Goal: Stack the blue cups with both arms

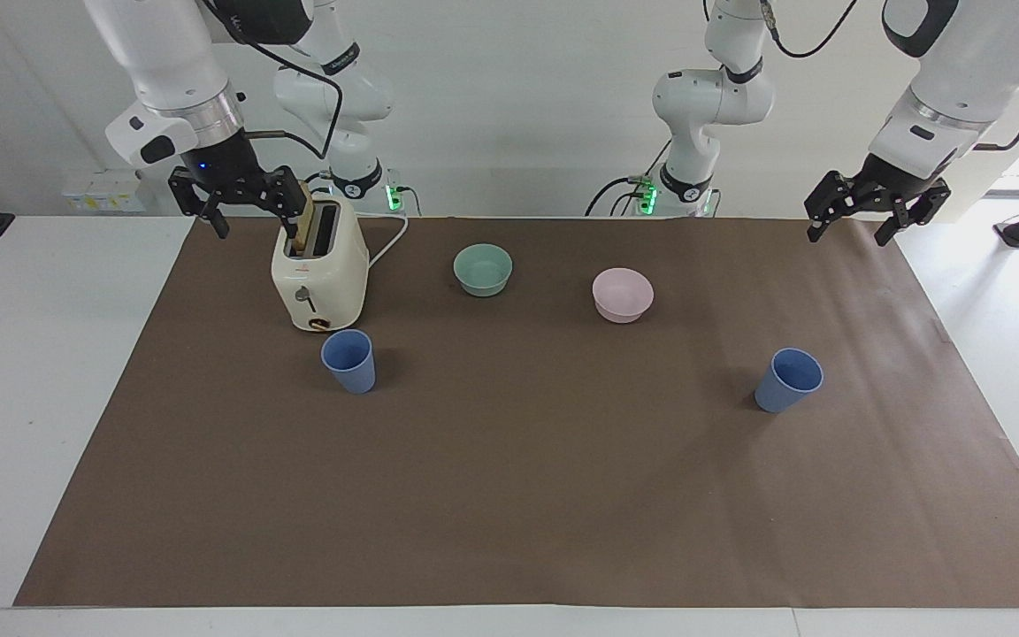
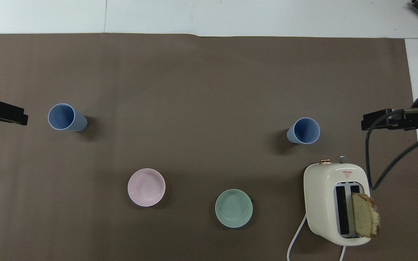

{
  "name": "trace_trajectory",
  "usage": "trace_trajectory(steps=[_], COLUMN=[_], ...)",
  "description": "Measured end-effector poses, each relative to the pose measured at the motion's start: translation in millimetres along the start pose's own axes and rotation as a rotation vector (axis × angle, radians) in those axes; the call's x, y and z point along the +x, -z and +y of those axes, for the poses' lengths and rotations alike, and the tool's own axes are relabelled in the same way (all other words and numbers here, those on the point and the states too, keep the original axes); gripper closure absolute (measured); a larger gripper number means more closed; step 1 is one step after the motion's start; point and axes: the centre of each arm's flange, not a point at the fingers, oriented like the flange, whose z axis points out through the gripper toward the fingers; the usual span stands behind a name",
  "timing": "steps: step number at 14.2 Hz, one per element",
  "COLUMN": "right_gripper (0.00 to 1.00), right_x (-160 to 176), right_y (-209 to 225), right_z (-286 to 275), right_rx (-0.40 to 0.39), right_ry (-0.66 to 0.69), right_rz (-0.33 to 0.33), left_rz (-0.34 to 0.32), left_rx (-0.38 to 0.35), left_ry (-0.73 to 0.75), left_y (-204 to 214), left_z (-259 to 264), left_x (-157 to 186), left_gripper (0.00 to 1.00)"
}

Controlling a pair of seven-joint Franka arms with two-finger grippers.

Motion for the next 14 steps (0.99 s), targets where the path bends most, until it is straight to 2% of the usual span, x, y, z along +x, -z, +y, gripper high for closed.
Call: trace_trajectory(steps=[14], right_gripper=[0.00], right_x=[0.0], right_y=[0.0], right_z=[0.0], right_rx=[0.000], right_ry=[0.000], right_rz=[0.000], left_rz=[-0.003], left_rx=[0.000], left_ry=[0.000], left_y=[-0.3], left_z=[0.1], left_x=[-0.4], left_gripper=[0.00])
